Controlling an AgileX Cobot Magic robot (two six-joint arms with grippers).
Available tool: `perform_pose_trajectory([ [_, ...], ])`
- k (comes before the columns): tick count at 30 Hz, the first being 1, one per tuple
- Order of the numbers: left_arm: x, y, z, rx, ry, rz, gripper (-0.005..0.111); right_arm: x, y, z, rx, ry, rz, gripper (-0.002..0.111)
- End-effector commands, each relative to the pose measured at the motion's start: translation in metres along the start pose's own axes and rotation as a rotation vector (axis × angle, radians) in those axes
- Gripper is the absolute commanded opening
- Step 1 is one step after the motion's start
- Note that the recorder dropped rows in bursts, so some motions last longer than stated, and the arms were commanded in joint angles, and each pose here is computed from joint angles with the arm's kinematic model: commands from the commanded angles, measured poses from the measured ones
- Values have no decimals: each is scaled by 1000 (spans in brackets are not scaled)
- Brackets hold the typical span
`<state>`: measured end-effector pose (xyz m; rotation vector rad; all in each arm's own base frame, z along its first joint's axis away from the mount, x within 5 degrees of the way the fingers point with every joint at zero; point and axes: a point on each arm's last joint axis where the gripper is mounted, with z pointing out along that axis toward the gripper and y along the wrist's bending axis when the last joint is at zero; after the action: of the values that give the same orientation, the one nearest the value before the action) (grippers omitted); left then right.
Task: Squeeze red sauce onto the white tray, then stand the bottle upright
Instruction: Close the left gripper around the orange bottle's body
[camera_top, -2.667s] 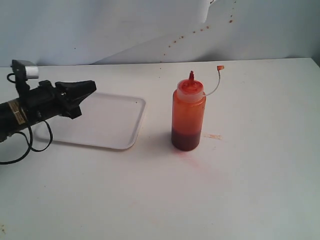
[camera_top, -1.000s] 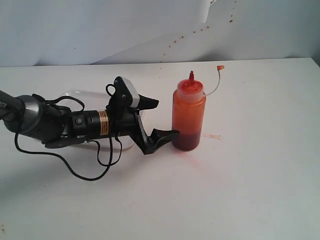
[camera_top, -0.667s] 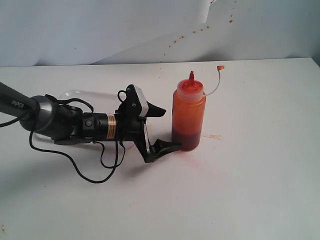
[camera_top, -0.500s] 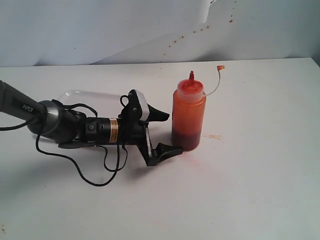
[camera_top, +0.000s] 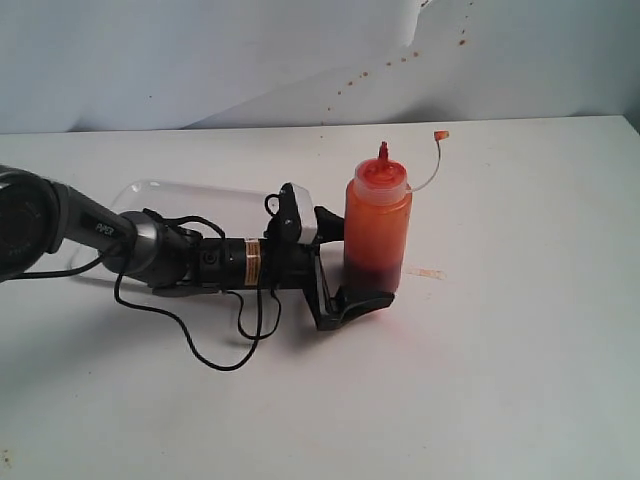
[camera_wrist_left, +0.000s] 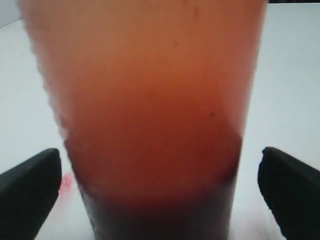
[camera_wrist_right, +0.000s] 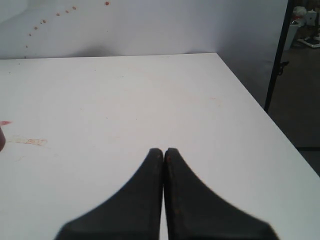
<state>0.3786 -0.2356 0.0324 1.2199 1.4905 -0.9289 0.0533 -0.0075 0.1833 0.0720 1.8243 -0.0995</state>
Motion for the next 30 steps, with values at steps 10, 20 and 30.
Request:
perform_pose_trajectory([
  [10,-3,-2,26,8,-41,3,104,0,0,0,4,-11,4,0],
  [20,-6,4,29,-89,-70,-61,104,0,0,0,4,-11,4,0],
  [30,-1,11,28,-176,-24,-102,86,0,0,0,4,-11,4,0],
])
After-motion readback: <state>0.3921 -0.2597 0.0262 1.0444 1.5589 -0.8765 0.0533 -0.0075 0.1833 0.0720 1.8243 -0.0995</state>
